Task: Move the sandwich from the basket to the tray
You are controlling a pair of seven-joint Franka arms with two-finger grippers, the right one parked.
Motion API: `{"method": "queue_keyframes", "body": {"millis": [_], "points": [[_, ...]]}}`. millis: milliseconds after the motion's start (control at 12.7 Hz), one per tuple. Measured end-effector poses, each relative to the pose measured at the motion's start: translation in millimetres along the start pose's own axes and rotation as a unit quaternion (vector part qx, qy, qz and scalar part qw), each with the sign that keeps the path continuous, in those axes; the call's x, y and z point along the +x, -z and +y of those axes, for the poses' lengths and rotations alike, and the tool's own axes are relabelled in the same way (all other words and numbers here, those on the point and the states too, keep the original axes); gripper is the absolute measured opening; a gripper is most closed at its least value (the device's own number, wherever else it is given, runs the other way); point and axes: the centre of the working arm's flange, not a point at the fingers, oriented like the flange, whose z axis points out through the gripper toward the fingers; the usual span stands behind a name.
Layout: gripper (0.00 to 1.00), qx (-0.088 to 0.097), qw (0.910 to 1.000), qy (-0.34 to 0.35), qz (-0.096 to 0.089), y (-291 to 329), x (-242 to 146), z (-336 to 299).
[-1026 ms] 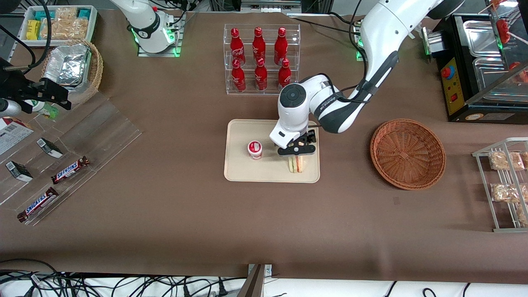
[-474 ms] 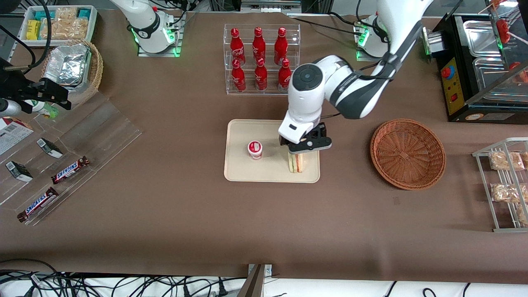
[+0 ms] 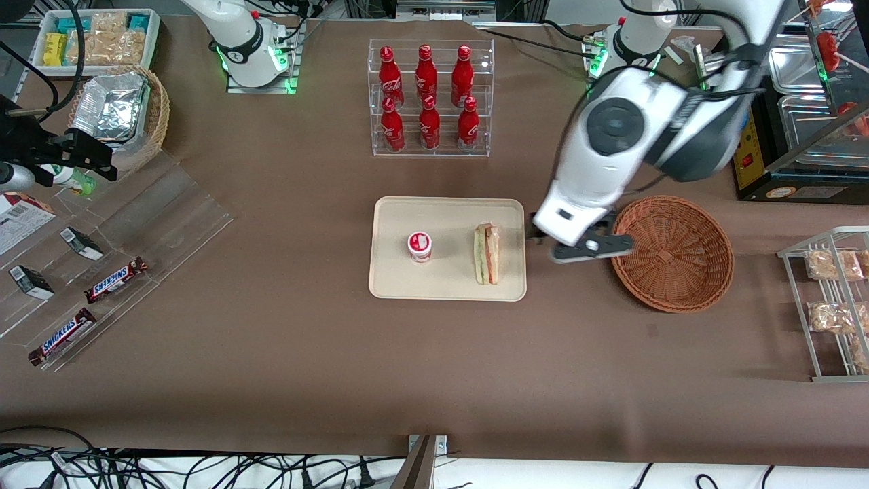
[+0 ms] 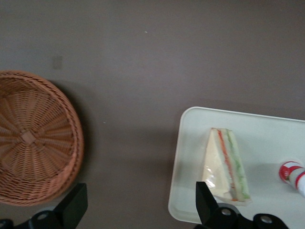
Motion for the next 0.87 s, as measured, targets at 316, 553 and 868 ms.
{"method": "queue_keyframes", "body": {"millis": [316, 553, 868], "points": [[1.0, -0.001, 0.9996, -0.026, -0.007, 13, 49, -109], [1.0, -0.004, 0.9984, -0.057, -0.003, 18, 67, -167], [1.0, -0.024, 0.9956, -0.09, -0.002, 23, 81, -221]]}}
